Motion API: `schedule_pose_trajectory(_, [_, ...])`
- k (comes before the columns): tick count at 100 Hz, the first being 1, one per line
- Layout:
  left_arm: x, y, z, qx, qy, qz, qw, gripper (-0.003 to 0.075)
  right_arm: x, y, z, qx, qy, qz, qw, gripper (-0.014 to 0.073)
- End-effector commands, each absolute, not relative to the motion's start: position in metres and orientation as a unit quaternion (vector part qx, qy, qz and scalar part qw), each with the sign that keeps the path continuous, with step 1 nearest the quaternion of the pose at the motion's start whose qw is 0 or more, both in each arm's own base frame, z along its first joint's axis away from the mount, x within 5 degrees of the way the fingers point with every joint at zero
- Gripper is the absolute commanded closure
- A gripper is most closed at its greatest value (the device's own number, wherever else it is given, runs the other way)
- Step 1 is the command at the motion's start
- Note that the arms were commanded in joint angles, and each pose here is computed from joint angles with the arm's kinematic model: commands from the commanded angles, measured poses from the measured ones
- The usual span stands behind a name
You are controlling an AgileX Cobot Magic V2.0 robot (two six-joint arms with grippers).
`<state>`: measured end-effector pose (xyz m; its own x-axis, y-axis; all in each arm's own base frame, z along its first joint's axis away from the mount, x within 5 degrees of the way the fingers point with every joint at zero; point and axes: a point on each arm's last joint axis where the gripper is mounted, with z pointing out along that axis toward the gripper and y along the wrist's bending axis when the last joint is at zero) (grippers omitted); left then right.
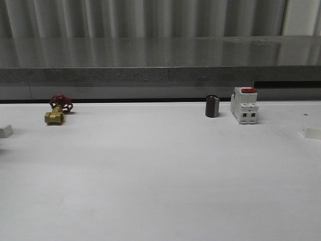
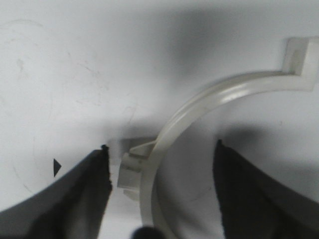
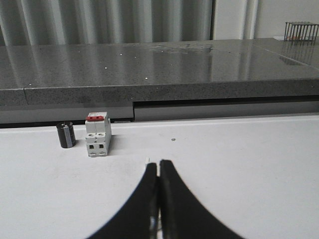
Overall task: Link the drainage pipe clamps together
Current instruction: 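Grasp the clamp half's tab with the left gripper and lift it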
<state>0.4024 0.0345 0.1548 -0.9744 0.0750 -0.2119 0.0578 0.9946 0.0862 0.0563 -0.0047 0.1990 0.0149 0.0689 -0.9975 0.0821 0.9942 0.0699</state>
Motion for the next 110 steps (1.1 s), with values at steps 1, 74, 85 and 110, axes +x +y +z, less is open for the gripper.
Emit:
schedule_pose_trajectory(1, [0.407,0.036,0.184,0.032,0.986,0.046,0.159,0.0507,0.054,-0.004,0.212,0.044,0.662,-0.011,0.748,0.0662])
schedule_pose_trajectory(74, [0.375,-0.019,0.254,-0.014,0.970,0.017,0.241,0.0729,0.054,-0.004,0.212,0.044,0.662,-0.011,0.748,0.0662])
schedule_pose_trajectory(85, [0.360,-0.045,0.266,-0.011,0.969,0.003,0.247,0.0729,0.054,-0.004,0.212,0.044,0.662,-0.011,0.748,0.0662])
schedule_pose_trajectory(110, [0.334,-0.117,0.272,0.011,0.973,-0.035,0.230,0.0729,0.054,-0.004,0.212,0.044,0.662,-0.011,0.748,0.0662])
